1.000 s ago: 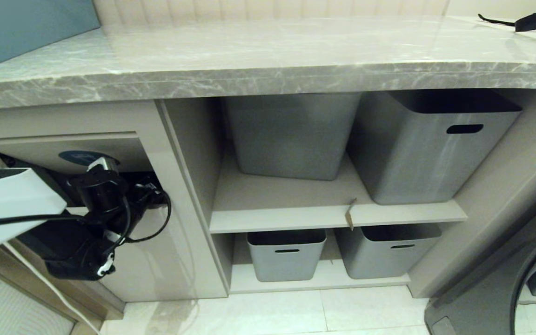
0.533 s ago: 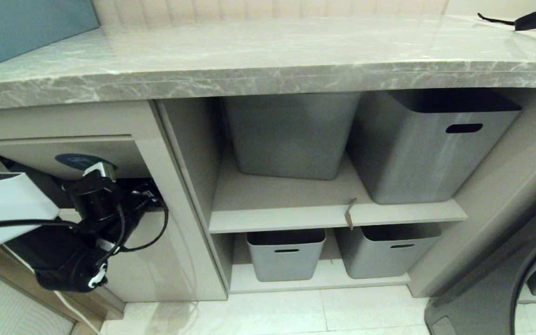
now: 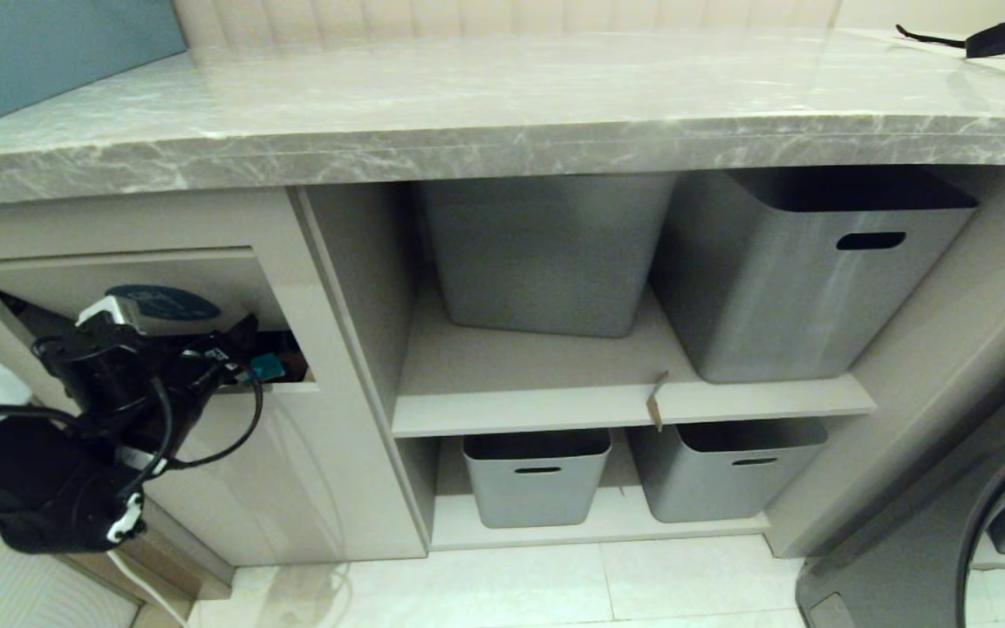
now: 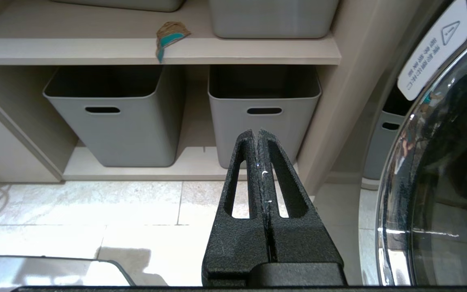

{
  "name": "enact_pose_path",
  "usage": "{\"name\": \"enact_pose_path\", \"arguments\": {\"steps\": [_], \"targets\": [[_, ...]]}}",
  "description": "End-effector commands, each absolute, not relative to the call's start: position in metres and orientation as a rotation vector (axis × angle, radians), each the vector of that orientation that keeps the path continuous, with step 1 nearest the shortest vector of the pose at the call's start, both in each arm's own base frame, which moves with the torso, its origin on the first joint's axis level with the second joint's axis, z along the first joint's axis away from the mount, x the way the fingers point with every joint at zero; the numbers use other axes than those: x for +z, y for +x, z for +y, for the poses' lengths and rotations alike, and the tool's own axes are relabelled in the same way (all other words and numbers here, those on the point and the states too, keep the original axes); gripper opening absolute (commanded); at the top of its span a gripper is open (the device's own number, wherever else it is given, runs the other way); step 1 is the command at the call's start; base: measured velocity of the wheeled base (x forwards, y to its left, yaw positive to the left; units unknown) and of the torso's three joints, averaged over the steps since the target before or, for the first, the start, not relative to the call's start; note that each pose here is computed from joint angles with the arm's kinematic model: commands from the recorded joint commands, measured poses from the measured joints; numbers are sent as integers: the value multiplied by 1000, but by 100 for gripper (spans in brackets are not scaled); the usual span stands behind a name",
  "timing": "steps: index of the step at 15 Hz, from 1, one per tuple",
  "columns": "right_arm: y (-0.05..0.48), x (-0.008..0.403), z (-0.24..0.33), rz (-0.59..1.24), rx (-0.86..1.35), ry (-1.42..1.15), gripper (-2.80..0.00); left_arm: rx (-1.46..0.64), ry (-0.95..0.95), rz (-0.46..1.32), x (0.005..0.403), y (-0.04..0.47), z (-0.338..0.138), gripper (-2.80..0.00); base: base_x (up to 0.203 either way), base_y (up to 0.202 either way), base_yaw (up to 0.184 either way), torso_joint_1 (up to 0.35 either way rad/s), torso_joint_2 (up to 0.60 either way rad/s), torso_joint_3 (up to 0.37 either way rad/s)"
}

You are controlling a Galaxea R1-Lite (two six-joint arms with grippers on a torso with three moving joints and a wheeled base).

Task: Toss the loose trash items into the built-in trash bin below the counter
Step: Put the garbage in the trash can

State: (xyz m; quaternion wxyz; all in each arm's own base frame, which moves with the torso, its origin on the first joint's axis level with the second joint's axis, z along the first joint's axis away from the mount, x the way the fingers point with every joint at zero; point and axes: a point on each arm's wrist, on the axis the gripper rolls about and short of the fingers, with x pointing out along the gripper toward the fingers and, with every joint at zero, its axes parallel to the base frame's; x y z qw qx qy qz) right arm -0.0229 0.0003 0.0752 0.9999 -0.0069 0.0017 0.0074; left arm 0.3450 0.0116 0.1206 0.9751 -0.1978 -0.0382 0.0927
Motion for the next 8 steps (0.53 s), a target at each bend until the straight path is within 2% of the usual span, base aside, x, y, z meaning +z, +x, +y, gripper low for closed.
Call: {"name": "enact_pose_path", "arguments": {"steps": [1, 8], "targets": [[-23, 75, 0, 3, 15, -14, -280, 204, -401, -106, 130, 336, 19, 0, 0, 0, 0, 0, 0, 0], [-23, 75, 0, 4, 15, -15, -280, 239, -392, -88, 141, 274, 25, 0, 0, 0, 0, 0, 0, 0]]}}
